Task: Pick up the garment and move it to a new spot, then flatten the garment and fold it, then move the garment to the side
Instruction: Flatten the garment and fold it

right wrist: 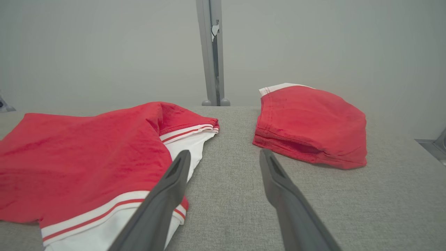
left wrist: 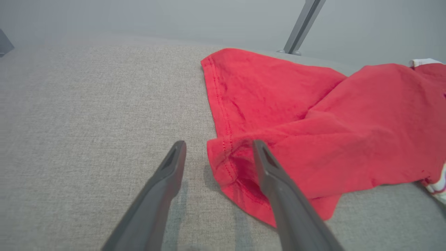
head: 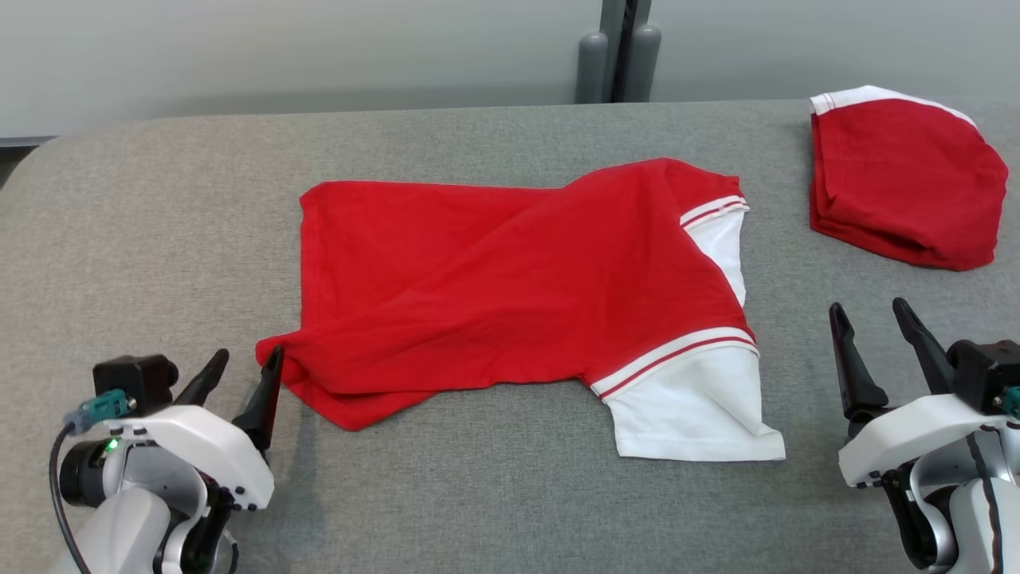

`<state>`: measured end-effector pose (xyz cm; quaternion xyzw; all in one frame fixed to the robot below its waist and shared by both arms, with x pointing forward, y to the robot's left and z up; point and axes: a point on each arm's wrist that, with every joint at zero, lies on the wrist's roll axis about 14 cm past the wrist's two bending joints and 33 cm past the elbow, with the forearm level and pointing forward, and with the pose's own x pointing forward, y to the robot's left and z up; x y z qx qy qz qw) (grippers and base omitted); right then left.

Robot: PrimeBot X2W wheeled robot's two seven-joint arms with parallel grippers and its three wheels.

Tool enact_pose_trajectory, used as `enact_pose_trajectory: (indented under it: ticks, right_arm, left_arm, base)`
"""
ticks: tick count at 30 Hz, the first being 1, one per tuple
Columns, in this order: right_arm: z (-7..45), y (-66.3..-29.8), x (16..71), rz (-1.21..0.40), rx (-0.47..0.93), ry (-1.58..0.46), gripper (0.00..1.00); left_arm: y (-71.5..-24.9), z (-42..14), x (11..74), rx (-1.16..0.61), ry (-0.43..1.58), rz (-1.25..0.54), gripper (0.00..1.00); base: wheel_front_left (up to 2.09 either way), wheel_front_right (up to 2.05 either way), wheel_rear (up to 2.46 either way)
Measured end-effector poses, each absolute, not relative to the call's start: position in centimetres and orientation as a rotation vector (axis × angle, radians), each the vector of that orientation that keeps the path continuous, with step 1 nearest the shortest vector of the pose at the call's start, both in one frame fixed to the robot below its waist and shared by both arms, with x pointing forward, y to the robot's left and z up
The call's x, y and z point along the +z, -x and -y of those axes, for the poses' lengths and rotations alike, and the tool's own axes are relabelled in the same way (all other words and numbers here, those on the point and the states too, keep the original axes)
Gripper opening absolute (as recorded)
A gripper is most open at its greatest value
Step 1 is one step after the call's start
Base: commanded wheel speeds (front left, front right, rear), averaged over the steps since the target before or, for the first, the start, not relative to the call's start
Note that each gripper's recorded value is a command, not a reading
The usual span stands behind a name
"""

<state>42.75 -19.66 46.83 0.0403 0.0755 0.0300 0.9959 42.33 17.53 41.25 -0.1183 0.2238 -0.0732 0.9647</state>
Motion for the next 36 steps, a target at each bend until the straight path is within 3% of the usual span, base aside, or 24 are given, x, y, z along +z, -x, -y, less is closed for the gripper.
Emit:
enact_pose_trajectory:
  ticks: [20,36]
  right_arm:
    - [18.1,-42.6,48.2,-0.082,0.08,-0.13,1.0]
    - [18.6,-41.3,47.1,-0.102,0.049,-0.157,1.0]
  left_arm:
    - [-38.8,-18.9,47.5,0.01,0.275,-0.155,1.0]
    - [-37.6,-18.0,46.5,0.032,0.303,-0.147,1.0]
  base:
    - [0.0,0.0,0.0]
    - [0.0,0.0,0.0]
